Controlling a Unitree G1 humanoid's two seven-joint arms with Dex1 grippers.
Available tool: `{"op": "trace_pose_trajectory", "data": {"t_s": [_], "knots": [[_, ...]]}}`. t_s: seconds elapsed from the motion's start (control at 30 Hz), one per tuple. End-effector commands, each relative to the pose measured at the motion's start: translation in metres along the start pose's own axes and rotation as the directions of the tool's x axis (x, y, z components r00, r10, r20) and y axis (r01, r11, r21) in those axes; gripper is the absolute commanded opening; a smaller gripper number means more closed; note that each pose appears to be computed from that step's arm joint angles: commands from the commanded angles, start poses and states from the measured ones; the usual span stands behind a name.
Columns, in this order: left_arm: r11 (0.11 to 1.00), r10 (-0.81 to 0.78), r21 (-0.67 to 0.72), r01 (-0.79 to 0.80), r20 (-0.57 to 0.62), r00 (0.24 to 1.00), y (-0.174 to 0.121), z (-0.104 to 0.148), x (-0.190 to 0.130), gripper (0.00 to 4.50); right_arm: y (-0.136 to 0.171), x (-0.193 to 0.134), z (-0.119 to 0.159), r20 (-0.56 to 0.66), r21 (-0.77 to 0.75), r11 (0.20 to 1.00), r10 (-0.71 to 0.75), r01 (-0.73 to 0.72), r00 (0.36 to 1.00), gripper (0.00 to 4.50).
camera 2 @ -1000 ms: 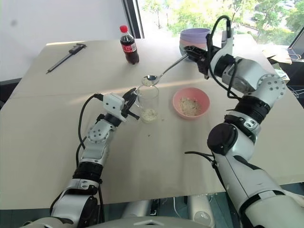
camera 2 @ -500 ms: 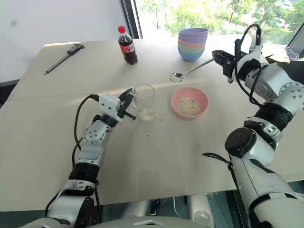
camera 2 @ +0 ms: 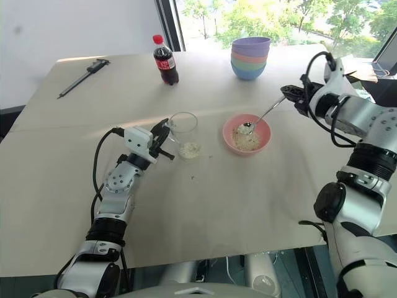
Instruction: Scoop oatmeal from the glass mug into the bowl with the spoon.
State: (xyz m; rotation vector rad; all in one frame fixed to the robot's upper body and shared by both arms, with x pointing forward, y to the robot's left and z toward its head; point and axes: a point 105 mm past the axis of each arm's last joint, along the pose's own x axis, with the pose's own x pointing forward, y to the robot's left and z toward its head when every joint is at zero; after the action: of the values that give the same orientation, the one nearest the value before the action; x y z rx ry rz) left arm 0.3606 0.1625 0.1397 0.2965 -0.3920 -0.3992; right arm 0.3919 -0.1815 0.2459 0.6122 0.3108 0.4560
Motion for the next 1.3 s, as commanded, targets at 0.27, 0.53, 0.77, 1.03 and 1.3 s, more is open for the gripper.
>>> {"op": "trace_pose_trajectory", "data": {"t_s": [0.27, 0.53, 0.77, 1.03, 1.3], "knots": [[1.000, 0.014, 0.021, -0.013, -0.012, 1.000, 0.005, -0.001, -0.006, 0.06, 0.084, -0.001, -0.013, -0.075, -0.779, 0.601, 0.190, -0.177, 0.979, 0.00], [0.999, 0.027, 0.021, -0.027, -0.014, 1.000, 0.006, -0.001, -0.007, 0.06, 0.082, -0.001, 0.005, -0.017, -0.730, 0.665, 0.215, -0.159, 0.977, 0.00], [0.998, 0.058, 0.000, -0.058, -0.020, 0.998, 0.010, -0.001, -0.010, 0.06, 0.136, -0.007, 0.021, 0.038, -0.308, 0.828, 0.503, -0.469, 0.863, 0.00], [0.996, 0.079, -0.037, -0.080, -0.033, 0.996, 0.011, -0.002, -0.013, 0.06, 0.160, 0.011, -0.032, -0.075, -0.237, 0.811, 0.534, -0.535, 0.842, 0.00], [0.994, 0.099, -0.035, -0.100, -0.037, 0.994, 0.010, 0.000, -0.021, 0.06, 0.167, 0.037, -0.051, -0.080, -0.276, 0.815, 0.509, -0.510, 0.857, 0.00]]}}
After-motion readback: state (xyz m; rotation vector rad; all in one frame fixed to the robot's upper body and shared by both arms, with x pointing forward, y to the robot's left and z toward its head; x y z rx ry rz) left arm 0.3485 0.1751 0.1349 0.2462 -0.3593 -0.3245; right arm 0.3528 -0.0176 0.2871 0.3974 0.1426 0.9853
